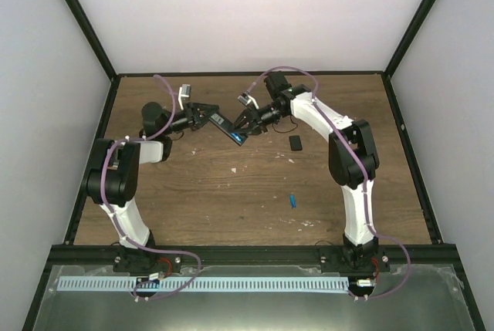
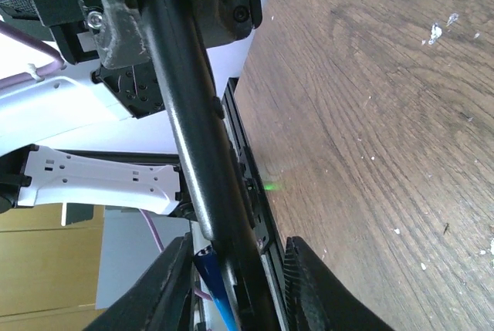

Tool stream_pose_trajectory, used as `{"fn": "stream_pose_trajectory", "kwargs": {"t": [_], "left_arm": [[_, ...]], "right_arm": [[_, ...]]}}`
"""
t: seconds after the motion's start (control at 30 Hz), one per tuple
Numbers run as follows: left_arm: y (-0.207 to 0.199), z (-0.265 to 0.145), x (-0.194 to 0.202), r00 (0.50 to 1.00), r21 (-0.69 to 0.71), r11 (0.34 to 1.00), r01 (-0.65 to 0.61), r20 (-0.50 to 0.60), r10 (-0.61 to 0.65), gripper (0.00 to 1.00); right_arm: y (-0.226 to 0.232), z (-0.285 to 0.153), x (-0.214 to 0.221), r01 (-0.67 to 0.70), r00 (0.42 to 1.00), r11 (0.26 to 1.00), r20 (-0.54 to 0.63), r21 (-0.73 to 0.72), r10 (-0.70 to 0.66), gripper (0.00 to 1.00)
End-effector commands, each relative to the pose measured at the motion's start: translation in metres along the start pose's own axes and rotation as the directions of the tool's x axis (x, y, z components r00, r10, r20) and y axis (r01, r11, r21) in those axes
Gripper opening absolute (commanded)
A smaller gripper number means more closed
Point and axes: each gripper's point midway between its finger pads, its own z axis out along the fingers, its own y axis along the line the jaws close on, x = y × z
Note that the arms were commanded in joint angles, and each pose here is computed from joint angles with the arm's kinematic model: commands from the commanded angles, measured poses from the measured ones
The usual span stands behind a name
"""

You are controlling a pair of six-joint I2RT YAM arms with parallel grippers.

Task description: Load the batteries into the remote control

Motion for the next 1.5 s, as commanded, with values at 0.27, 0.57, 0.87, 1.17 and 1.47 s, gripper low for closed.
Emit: {"fn": "stream_pose_trajectory", "kwargs": {"t": [0.27, 0.57, 0.87, 1.17, 1.47], "left_arm": [[-0.018, 0.002, -0.009, 0.997, 0.041, 0.997, -0.065, 0.031, 0.064, 0.0], [-0.022, 0.001, -0.013, 0.997, 0.046, 0.997, -0.067, 0.036, 0.065, 0.0], [-0.012, -0.011, -0.02, 0.996, -0.008, 0.998, -0.067, 0.055, 0.067, 0.0], [0.013, -0.018, -0.03, 0.995, -0.159, 0.985, -0.063, 0.061, 0.074, 0.0], [0.036, -0.02, -0.03, 0.996, -0.283, 0.959, -0.019, 0.081, 0.044, 0.0]], "right_arm": [[0.004, -0.003, 0.006, 0.062, 0.998, 0.998, -0.002, 0.014, -0.062, 0.2], [-0.003, -0.005, 0.003, 0.104, 0.994, 0.992, 0.01, 0.067, -0.105, 0.19], [-0.008, -0.048, -0.014, 0.15, 0.973, 0.928, 0.117, 0.341, -0.2, 0.39], [-0.054, -0.102, 0.038, -0.022, 0.969, 0.706, 0.187, 0.708, -0.158, 0.49], [-0.102, -0.113, 0.144, -0.284, 0.956, 0.506, 0.278, 0.814, 0.09, 0.47]]}}
